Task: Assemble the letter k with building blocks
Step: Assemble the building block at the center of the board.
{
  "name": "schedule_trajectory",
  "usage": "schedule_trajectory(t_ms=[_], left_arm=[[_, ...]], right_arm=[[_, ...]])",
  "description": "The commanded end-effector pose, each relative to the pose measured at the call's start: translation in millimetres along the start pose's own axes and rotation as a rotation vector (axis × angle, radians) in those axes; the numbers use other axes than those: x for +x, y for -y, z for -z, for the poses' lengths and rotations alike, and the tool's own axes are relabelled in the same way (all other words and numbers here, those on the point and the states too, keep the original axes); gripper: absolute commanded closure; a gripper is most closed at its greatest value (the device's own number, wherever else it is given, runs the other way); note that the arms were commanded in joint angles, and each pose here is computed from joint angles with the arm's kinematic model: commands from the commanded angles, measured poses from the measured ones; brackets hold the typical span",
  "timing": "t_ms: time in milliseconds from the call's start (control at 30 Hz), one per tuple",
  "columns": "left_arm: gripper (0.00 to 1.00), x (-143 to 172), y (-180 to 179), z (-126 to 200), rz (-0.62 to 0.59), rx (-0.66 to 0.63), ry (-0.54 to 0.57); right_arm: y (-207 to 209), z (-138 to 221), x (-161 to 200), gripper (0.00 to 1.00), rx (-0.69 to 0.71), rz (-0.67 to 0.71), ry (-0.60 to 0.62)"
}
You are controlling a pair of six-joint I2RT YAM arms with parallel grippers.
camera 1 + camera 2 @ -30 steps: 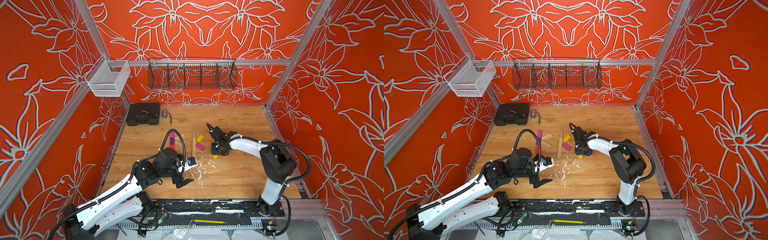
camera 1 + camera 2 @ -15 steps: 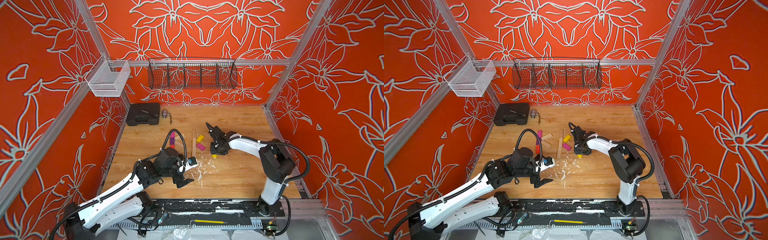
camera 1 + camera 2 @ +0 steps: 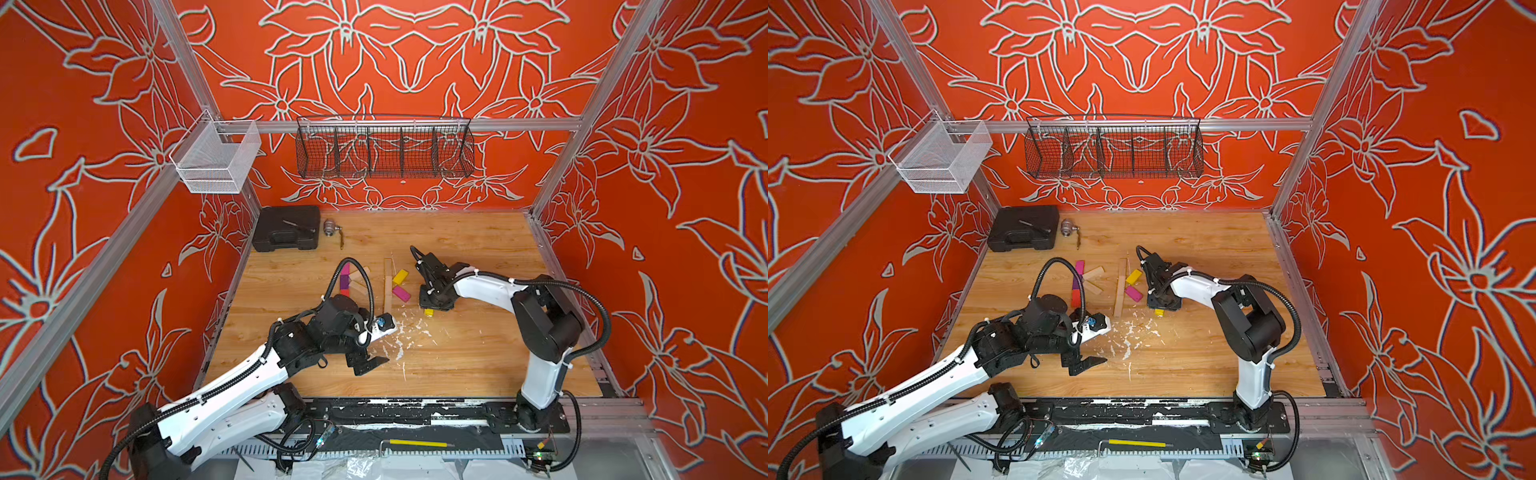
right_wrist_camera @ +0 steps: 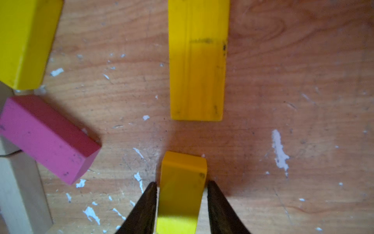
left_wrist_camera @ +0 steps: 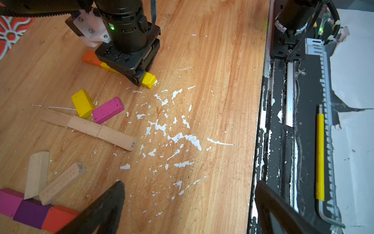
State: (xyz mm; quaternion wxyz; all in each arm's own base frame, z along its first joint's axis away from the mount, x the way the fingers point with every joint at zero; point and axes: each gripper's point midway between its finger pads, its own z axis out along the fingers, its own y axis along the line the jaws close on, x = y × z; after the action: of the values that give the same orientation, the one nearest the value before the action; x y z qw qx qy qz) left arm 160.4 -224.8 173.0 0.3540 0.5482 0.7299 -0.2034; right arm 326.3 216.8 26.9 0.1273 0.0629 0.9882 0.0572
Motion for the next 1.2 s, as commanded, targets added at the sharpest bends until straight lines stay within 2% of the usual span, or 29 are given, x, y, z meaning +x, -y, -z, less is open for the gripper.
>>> schedule_trajectory(t_ms=[0, 433, 1167], left_arm=[[0.03, -7, 0, 1, -0.022, 0.005, 0.016], [0.03, -6, 0, 1, -0.015, 0.008, 0.009], [0.03, -5, 0, -1, -0.012, 0.013, 0.0]], right_arm=[[-1, 0, -4, 0.63, 0.016, -0.013, 0.011], [12, 8, -5, 0.72, 0.056, -0.013, 0.037], [16, 0, -16, 0.69, 0.064, -0.011, 0.04]])
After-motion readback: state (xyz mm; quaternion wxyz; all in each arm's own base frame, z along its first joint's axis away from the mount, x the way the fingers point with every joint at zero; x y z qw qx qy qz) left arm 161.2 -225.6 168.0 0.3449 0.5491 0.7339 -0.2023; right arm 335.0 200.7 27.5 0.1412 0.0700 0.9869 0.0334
